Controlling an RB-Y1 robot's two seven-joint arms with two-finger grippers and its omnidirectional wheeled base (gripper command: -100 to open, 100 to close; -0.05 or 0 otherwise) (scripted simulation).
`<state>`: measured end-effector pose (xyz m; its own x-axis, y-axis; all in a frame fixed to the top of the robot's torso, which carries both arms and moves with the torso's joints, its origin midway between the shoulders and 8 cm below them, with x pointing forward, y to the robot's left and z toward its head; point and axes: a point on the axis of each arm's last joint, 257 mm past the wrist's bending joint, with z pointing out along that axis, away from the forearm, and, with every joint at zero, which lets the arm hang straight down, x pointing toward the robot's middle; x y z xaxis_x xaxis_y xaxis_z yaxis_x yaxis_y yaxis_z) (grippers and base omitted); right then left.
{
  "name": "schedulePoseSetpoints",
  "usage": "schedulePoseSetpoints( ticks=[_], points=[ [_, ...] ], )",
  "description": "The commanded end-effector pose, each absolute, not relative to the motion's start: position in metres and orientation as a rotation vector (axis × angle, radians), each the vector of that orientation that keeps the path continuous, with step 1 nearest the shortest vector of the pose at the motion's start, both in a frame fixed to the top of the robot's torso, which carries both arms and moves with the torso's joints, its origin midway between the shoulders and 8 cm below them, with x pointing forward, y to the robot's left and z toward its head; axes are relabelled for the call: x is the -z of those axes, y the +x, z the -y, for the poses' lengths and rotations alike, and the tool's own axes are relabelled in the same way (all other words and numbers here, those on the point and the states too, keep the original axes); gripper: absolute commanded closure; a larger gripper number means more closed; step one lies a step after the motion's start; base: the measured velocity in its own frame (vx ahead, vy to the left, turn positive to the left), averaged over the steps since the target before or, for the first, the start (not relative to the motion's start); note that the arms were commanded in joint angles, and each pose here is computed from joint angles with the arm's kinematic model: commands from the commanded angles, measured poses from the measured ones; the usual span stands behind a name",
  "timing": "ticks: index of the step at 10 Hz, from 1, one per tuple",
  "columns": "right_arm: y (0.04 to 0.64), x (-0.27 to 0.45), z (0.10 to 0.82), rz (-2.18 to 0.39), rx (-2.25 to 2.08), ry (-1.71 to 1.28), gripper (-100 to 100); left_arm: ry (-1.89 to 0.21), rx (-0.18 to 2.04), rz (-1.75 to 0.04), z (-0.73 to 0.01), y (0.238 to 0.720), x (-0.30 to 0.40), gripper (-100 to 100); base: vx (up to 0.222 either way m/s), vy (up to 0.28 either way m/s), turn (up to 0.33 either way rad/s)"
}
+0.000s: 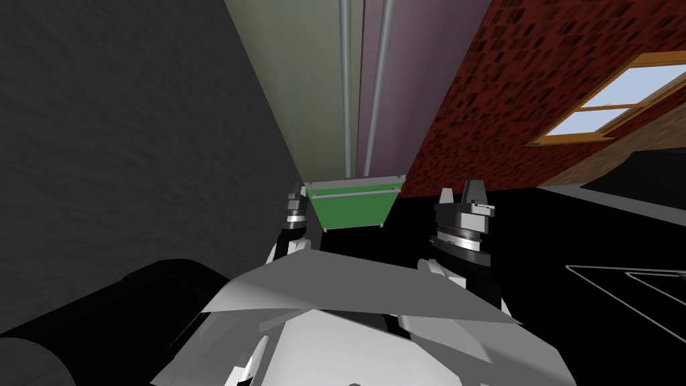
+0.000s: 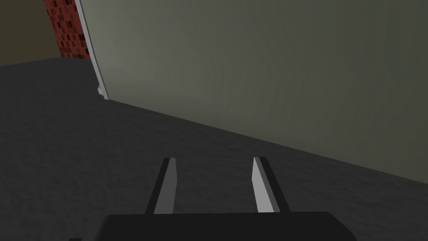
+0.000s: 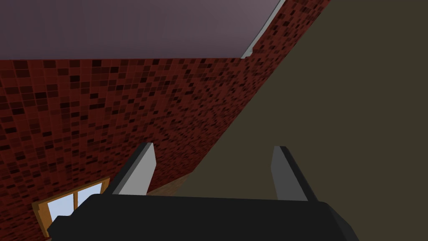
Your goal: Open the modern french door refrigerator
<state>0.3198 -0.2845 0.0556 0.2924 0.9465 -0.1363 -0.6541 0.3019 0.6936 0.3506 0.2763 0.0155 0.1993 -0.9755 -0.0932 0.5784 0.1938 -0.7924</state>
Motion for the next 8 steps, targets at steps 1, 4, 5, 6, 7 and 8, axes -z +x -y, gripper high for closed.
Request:
schedulePoseSetpoints(
  ticks=[1,4,5,6,7,8],
  points=[
    [0.320,-0.056,0.285,-0.599,-1.149,0.579,0,-0.705,1.222,-0.695,-0.276,0.351,-0.016,0,0.000,0.000,0.000],
    [0.320,-0.055,0.285,-0.599,-1.149,0.580,0,-0.655,1.221,-0.759,-0.270,0.356,-0.004,-100,0.024,-0.006,0.001],
    [0.320,-0.055,0.285,-0.599,-1.149,0.580,0,-0.644,1.220,-0.774,-0.269,0.357,0.001,-100,0.047,-0.024,0.002],
    [0.320,-0.055,0.285,-0.599,-1.149,0.580,0,-0.635,1.219,-0.787,-0.269,0.359,0.007,-100,0.054,-0.027,0.003],
    [0.320,-0.055,0.285,-0.599,-1.149,0.580,0,-0.628,1.218,-0.798,-0.270,0.361,0.013,-100,0.062,-0.023,0.003],
    [0.320,-0.055,0.285,-0.599,-1.149,0.580,0,-0.622,1.216,-0.807,-0.270,0.363,0.019,-100,0.067,-0.023,0.001]
  ],
)
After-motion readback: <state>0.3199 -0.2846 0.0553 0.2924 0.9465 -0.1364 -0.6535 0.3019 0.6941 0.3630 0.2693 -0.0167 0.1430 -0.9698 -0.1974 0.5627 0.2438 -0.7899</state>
